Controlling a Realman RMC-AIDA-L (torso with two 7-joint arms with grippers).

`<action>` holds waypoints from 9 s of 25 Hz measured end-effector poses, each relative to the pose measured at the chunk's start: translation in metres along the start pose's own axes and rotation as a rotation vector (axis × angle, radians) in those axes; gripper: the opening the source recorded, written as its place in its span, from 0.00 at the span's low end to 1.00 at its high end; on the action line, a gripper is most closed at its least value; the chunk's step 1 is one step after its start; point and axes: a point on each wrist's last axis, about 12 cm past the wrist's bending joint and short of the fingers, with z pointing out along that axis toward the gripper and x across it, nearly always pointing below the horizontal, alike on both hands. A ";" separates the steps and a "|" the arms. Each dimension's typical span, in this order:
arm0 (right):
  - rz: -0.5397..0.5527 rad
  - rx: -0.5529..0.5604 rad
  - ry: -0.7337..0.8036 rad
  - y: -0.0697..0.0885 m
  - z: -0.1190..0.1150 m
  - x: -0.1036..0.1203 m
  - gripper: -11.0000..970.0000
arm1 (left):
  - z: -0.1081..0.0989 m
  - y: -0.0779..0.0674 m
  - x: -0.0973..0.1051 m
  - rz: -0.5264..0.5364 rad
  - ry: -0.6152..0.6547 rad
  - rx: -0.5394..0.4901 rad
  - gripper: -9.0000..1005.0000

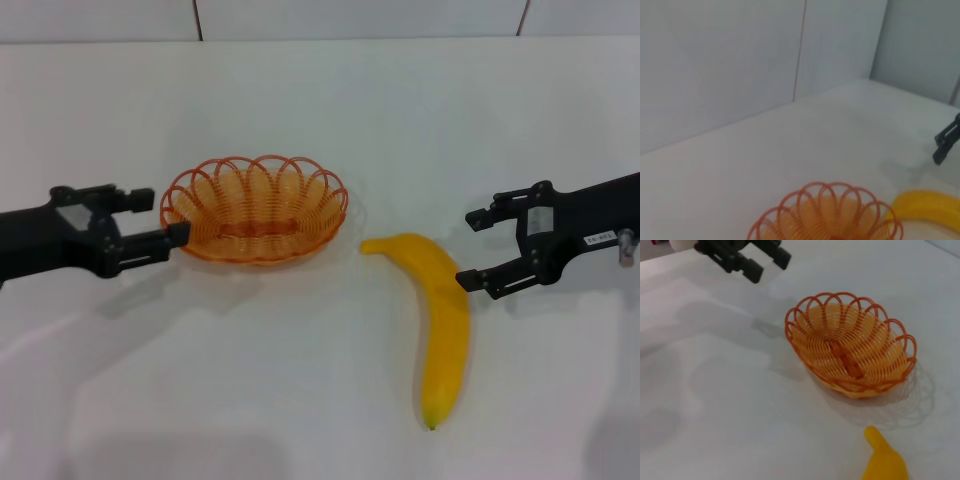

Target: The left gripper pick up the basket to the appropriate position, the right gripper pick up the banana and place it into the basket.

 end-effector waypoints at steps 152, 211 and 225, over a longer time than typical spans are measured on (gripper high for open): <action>-0.464 0.168 0.091 0.049 0.150 -0.194 0.55 | -0.033 -0.012 0.001 0.097 0.007 0.146 0.68; -0.294 0.086 -0.165 0.029 0.046 -0.145 0.89 | -0.027 -0.009 0.000 0.085 0.002 0.160 0.68; -0.131 -0.001 -0.315 0.008 0.007 -0.068 0.89 | -0.025 -0.009 -0.001 0.111 -0.050 0.171 0.68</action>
